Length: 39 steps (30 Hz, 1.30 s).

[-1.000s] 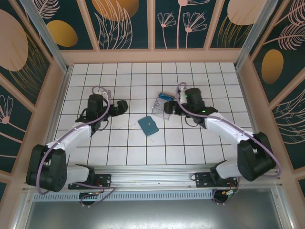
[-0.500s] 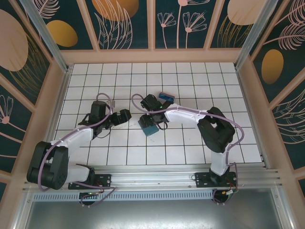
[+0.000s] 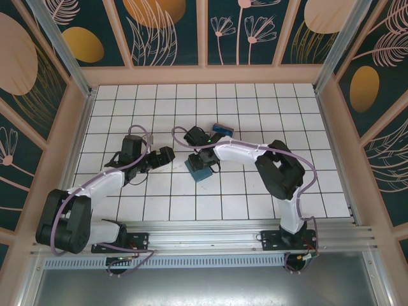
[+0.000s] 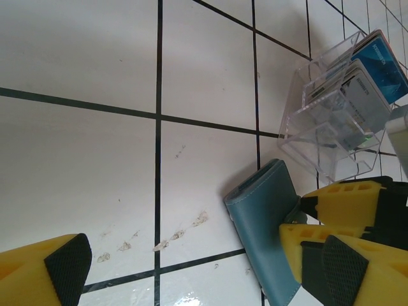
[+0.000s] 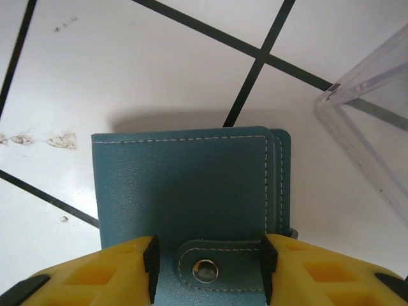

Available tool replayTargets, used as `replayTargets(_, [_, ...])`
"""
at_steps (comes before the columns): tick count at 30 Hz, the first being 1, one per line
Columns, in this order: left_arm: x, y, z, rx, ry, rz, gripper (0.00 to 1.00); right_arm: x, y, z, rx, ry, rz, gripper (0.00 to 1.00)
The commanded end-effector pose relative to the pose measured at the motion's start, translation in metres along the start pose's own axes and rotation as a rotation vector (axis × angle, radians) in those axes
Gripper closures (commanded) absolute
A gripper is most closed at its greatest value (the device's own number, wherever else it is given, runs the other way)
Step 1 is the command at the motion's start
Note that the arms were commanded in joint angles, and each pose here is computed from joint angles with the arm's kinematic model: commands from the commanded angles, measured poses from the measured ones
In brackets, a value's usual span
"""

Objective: Put the credit cards into the card holder

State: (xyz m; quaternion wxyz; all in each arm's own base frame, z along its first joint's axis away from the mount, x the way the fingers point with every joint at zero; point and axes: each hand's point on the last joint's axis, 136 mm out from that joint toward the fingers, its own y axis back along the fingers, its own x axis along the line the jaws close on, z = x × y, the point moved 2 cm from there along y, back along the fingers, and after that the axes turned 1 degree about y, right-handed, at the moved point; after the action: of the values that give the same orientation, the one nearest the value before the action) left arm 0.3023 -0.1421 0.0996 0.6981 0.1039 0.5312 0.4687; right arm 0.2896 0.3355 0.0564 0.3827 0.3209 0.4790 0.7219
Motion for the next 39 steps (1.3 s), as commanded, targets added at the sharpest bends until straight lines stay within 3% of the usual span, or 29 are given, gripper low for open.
replayTargets(1, [-0.009,0.001,0.008,-0.013,0.005,-0.019,0.05,-0.002,-0.005,-0.011,0.062,0.015,-0.034,0.53])
replayTargets(9, [-0.011,-0.004,0.009,-0.002,-0.001,-0.023,0.05,0.003,-0.004,-0.020,0.085,0.013,-0.019,0.51])
replayTargets(18, [-0.011,-0.006,0.005,0.007,-0.001,-0.024,0.05,0.003,-0.017,-0.033,0.124,-0.006,-0.003,0.73])
replayTargets(20, [-0.011,-0.006,0.005,0.007,0.001,-0.027,0.06,0.004,-0.015,-0.031,0.112,-0.011,0.003,0.82])
replayTargets(22, [-0.011,-0.008,0.003,0.013,0.003,-0.039,0.12,0.005,-0.011,-0.026,0.093,-0.016,0.013,0.90])
replayTargets(25, [-0.013,-0.012,0.001,0.025,0.012,-0.051,0.15,0.009,-0.006,-0.019,0.064,-0.021,0.039,0.99])
replayTargets(31, [-0.020,-0.020,-0.006,0.048,0.011,-0.065,0.19,0.021,0.008,-0.008,0.002,-0.080,0.186,1.00])
replayTargets(39, [-0.032,-0.036,-0.019,0.104,0.029,-0.128,0.32,0.012,0.034,0.000,-0.094,-0.286,0.432,1.00])
